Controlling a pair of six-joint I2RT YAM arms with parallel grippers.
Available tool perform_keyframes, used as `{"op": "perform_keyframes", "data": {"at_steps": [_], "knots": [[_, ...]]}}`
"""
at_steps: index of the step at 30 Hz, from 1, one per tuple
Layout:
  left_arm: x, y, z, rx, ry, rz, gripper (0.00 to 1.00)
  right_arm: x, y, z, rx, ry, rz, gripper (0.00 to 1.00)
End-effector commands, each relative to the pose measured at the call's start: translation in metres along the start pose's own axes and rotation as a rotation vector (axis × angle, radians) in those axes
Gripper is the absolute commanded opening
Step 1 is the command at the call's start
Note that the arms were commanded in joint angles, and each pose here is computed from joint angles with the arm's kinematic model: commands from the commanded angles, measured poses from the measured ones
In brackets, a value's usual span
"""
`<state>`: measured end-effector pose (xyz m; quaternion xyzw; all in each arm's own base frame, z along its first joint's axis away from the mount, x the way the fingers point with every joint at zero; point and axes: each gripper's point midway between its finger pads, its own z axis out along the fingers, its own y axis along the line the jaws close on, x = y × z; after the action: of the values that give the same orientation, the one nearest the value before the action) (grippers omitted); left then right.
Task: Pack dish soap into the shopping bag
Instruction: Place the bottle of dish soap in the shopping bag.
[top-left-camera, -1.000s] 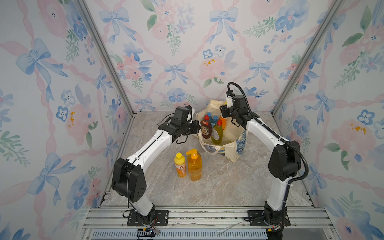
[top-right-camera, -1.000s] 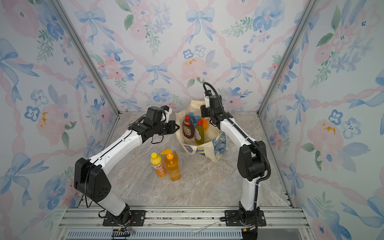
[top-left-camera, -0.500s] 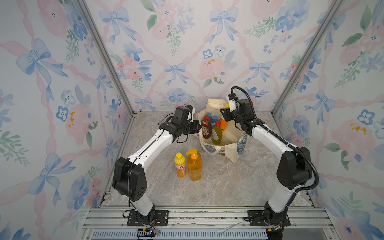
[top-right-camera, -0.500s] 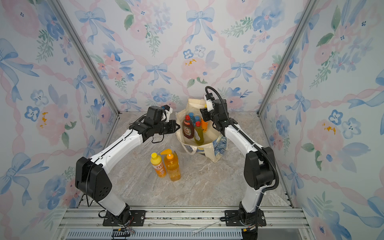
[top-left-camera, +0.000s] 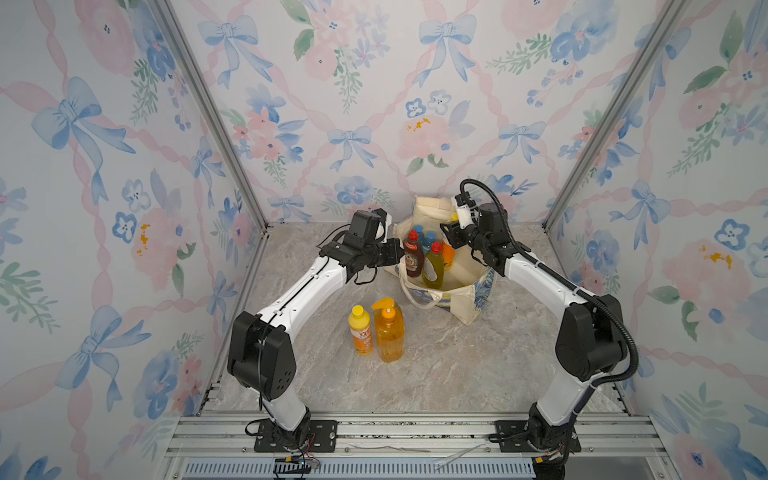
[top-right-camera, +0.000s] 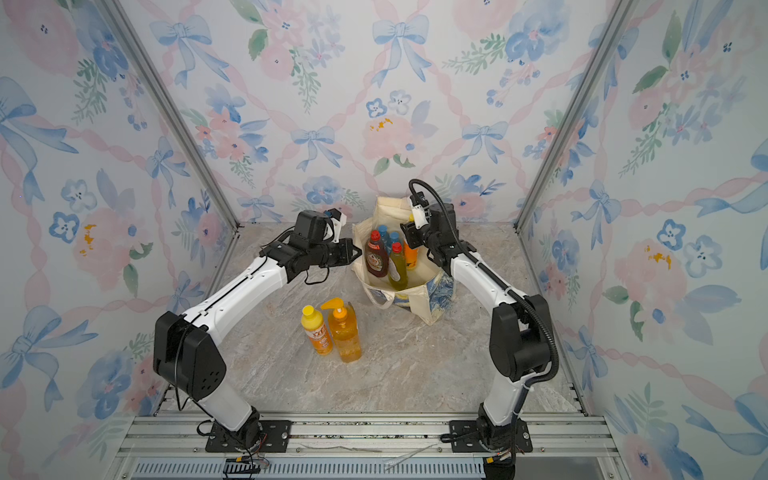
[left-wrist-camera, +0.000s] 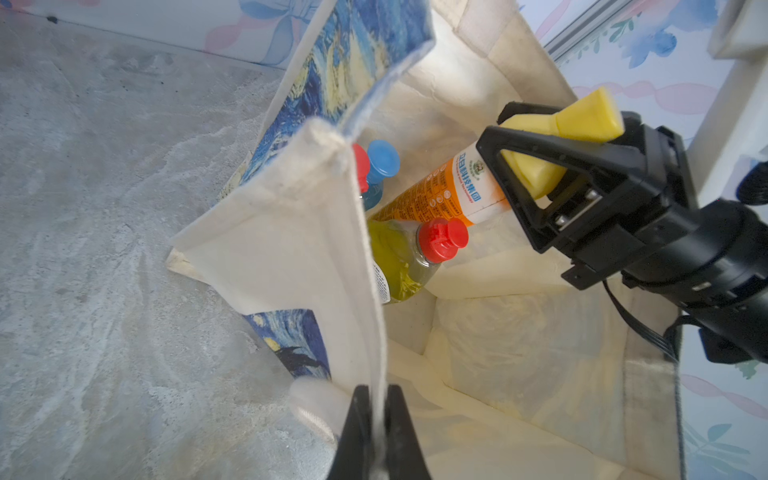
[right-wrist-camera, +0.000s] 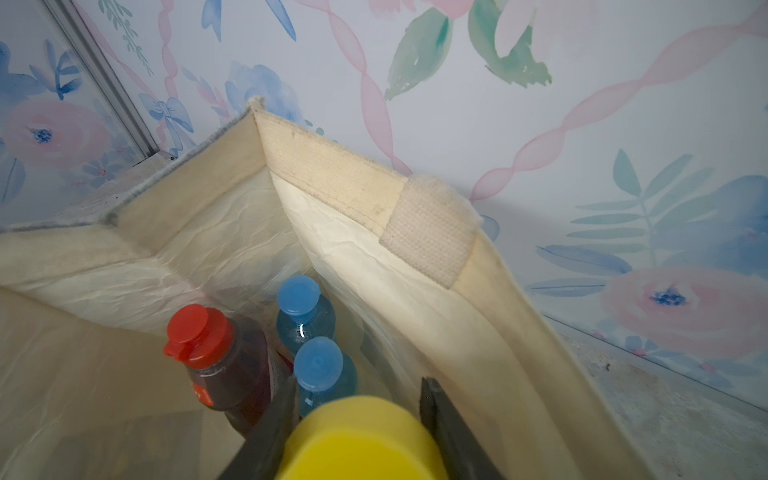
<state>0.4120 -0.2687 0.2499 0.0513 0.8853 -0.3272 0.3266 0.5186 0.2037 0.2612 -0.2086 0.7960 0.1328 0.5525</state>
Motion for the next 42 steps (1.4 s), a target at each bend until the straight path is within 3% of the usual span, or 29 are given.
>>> {"op": "perform_keyframes", "data": {"at_steps": [1, 12, 22, 33, 42], "knots": [[0.002, -0.004, 0.009, 0.016, 0.016, 0.008, 0.00, -0.034, 0.000, 0.000, -0.038, -0.132, 0.005, 0.00], [0.002, -0.004, 0.017, 0.023, 0.030, -0.003, 0.00, -0.025, 0.000, 0.023, -0.073, -0.121, 0.029, 0.00], [0.005, -0.001, 0.016, 0.015, 0.033, -0.005, 0.00, 0.006, -0.002, 0.038, -0.065, -0.044, 0.029, 0.00], [0.011, 0.000, 0.017, 0.018, 0.049, -0.011, 0.00, -0.039, -0.005, 0.027, -0.122, -0.187, 0.200, 0.00], [0.009, -0.002, 0.018, 0.025, 0.048, -0.006, 0.00, -0.008, -0.004, 0.041, -0.030, -0.102, 0.157, 0.00]]}}
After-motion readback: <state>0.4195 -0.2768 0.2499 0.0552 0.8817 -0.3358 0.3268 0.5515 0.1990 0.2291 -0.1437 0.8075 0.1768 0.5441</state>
